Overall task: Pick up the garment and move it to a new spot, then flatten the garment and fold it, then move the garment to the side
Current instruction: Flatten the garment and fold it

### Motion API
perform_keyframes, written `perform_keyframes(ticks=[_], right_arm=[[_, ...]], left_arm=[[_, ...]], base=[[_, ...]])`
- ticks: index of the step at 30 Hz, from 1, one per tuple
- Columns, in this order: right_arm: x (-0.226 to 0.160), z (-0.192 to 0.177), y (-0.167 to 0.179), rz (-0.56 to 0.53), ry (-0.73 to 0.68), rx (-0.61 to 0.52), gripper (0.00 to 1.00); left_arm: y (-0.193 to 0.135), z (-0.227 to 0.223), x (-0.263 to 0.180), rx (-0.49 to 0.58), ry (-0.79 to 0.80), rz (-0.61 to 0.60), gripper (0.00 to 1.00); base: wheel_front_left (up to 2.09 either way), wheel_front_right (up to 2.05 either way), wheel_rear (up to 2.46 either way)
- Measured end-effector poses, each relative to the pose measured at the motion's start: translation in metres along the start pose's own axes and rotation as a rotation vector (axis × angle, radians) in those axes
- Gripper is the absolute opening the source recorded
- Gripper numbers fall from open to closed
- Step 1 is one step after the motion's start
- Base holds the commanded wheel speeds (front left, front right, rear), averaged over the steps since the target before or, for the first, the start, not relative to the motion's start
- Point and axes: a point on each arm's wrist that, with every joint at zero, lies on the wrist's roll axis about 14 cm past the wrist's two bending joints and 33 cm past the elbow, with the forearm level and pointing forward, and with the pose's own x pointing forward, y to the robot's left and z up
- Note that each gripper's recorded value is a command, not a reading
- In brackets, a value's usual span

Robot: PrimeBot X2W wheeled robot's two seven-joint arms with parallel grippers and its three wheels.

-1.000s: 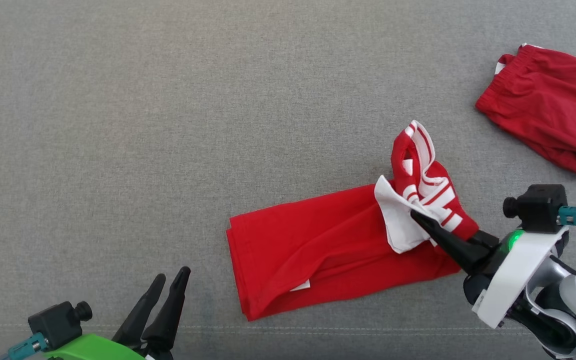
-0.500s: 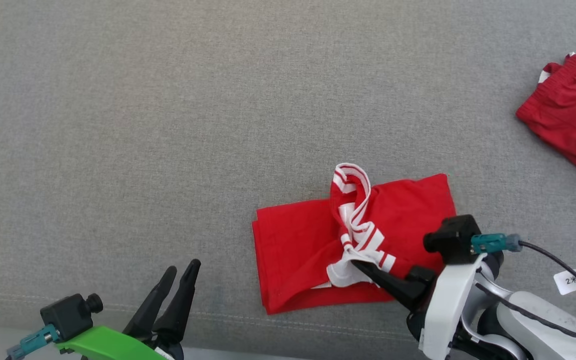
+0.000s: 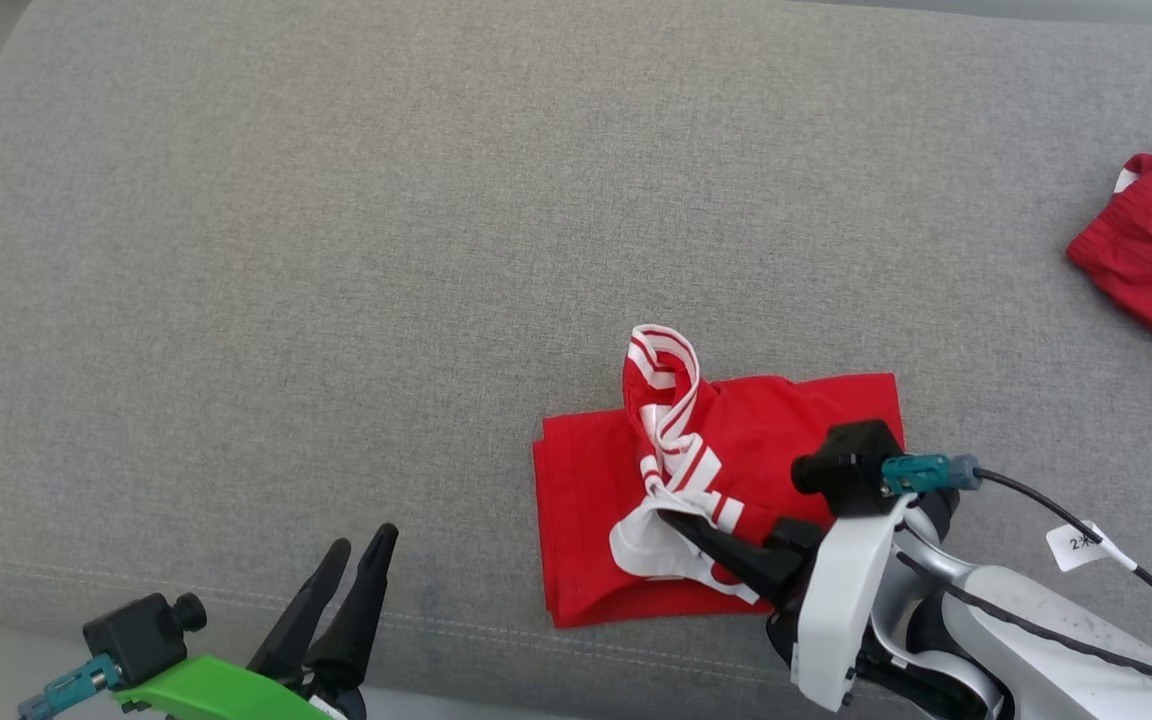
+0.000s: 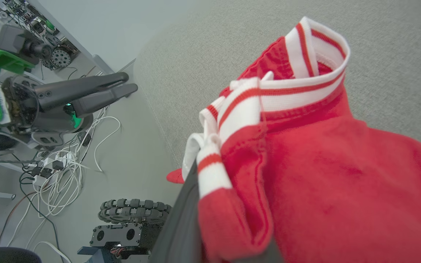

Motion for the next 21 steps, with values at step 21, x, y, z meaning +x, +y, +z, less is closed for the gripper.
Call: perform_keyframes(ticks=[21], right_arm=[[-0.025,0.016,-0.033,-0.124,0.08,-0.608,0.0]], left_arm=[[-0.015,-0.014,0.017,-0.005,0.053,-0.068,1.0]], base=[[0.0,0.0,0.0]])
